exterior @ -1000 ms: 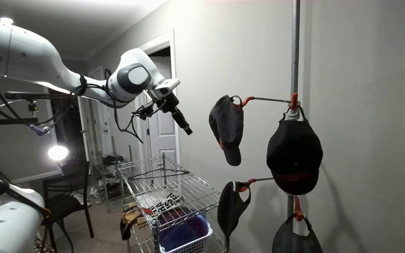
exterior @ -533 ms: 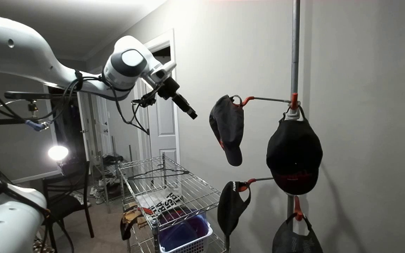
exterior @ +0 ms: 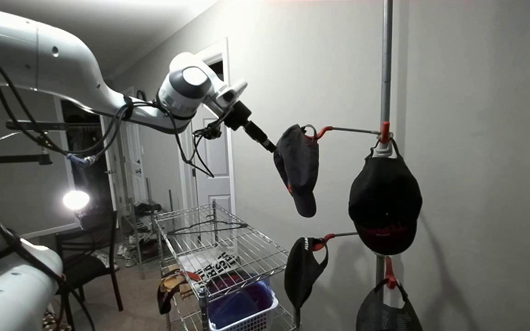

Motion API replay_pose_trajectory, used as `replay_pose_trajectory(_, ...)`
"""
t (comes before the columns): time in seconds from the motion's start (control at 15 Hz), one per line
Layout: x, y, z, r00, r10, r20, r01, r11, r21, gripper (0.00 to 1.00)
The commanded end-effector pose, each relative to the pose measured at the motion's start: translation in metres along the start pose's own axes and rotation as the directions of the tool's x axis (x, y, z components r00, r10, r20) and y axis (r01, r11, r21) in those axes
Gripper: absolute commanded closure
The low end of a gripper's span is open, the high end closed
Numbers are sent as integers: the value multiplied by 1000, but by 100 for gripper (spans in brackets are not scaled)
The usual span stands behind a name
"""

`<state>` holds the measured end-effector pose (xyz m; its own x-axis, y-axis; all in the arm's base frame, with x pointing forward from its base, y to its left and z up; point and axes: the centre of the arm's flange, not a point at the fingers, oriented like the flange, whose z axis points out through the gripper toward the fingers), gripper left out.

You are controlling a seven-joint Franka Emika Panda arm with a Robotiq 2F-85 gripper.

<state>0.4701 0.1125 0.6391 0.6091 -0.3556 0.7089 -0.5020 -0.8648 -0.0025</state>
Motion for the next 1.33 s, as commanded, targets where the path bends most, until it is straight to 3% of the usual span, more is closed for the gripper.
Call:
replay_pose_trajectory(0.0, 11, -17, 20, 1000, 9, -20, -9, 1000, 1, 0)
replay_pose_trajectory(0.07, 11, -19, 22, 1000, -2, -25, 2, 1000, 2, 25)
replay_pose_trajectory(0.2, 9, -24, 23, 999, -31, -34, 31, 1000, 2, 32)
replay_pose_trajectory(0.8, 0, -46, 22, 989, -133, -68, 133, 991, -12, 91)
replay_pose_trajectory(1.07, -2, -44, 23, 987, -140, -79, 138, 990, -27, 99)
replay_pose_trajectory(1.27, -2, -42, 18, 985, -142, -94, 139, 990, -36, 97)
